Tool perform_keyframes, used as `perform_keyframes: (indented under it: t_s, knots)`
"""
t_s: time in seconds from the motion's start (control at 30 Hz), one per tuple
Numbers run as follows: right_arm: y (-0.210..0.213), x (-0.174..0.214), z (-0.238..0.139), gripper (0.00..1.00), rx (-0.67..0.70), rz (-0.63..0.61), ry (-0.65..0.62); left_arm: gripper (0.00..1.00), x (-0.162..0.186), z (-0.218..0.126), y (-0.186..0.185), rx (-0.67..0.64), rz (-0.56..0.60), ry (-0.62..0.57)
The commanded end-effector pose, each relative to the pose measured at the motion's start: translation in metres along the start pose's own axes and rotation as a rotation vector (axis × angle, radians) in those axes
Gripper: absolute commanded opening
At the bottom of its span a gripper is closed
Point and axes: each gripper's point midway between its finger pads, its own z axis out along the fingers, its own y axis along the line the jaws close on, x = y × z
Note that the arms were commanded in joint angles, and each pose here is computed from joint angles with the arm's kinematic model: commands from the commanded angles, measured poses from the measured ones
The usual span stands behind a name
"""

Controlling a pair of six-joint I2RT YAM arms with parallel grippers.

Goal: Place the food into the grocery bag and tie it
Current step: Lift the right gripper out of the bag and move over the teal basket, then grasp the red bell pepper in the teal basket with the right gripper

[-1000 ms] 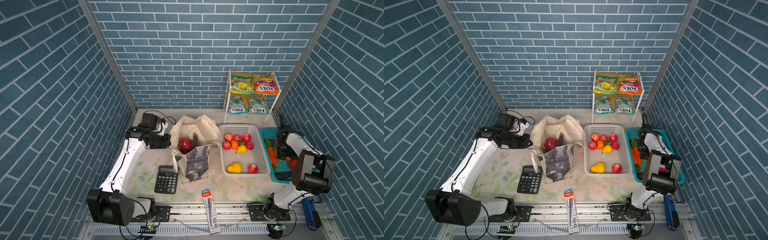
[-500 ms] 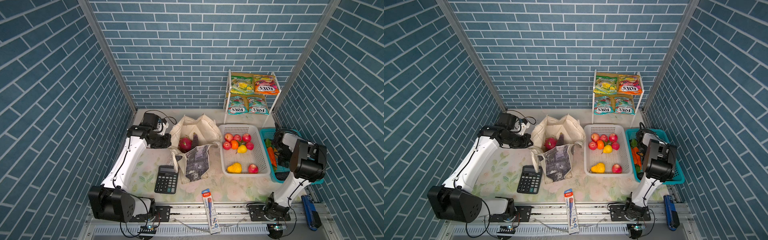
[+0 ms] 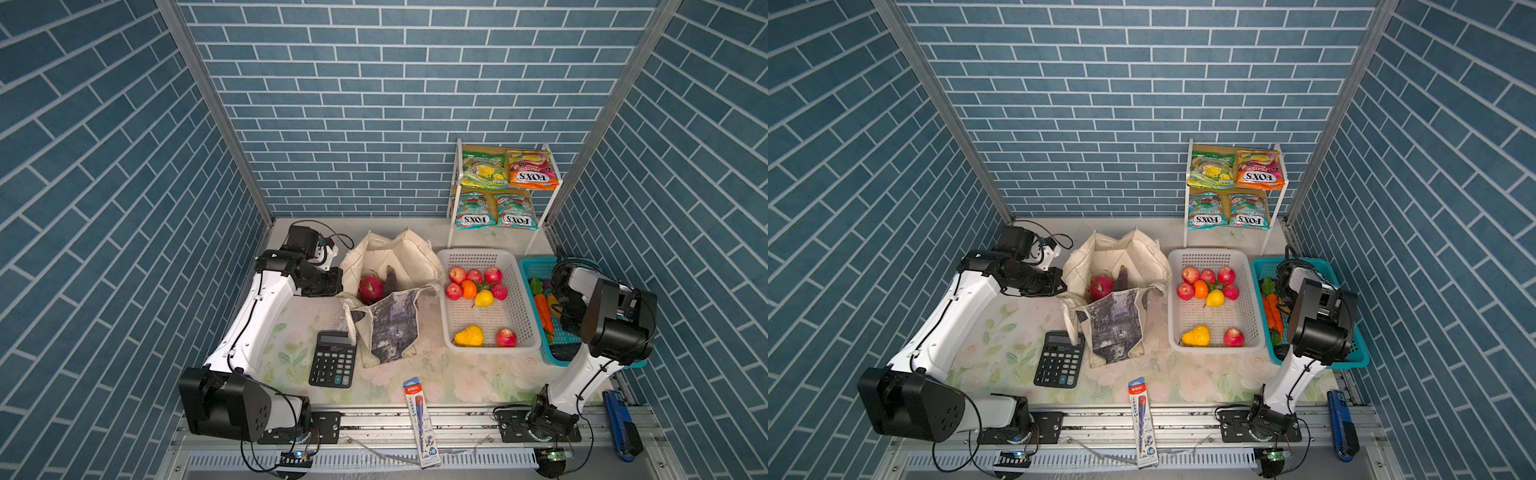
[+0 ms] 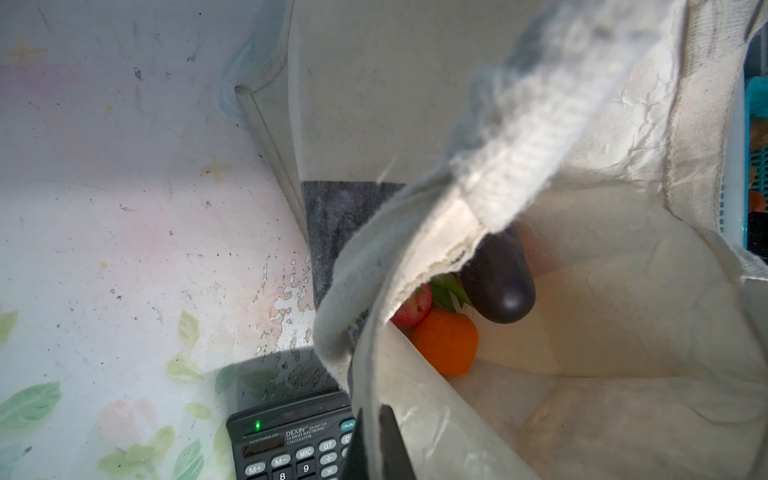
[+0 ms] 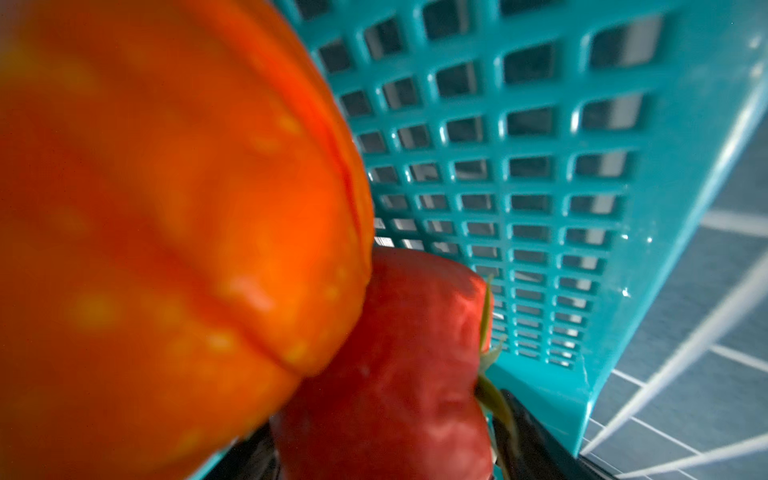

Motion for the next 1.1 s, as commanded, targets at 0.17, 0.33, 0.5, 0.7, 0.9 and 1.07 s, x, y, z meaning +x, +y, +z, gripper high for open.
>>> perform_keyframes:
  t_s: [0.17,0.33,0.5,0.7,0.9,1.07]
  knots:
    - [-0.004,0.006,-0.004,0.71,-0.027,0.046,0.001,0.00,0.000,-0.007,0.001,-0.011,0.010,-0.007]
    - [-0.011,0.008,-0.020,0.64,-0.088,0.084,-0.020,0.00,0.000,-0.008,0.001,-0.012,0.009,-0.010]
    - [-0.023,0.011,-0.047,0.60,-0.188,0.143,-0.076,0.00,0.000,-0.008,0.000,-0.012,0.007,-0.014]
    - [-0.033,0.014,-0.094,0.54,-0.322,0.194,-0.161,0.00,0.001,-0.007,0.001,-0.011,0.002,-0.016]
    - [-0.024,0.013,-0.166,0.54,-0.435,0.164,-0.330,0.00,0.003,-0.007,0.001,-0.006,-0.001,-0.022]
    - [-0.003,0.012,-0.231,0.54,-0.576,0.108,-0.474,0.00,0.007,-0.006,0.001,-0.007,-0.003,-0.021]
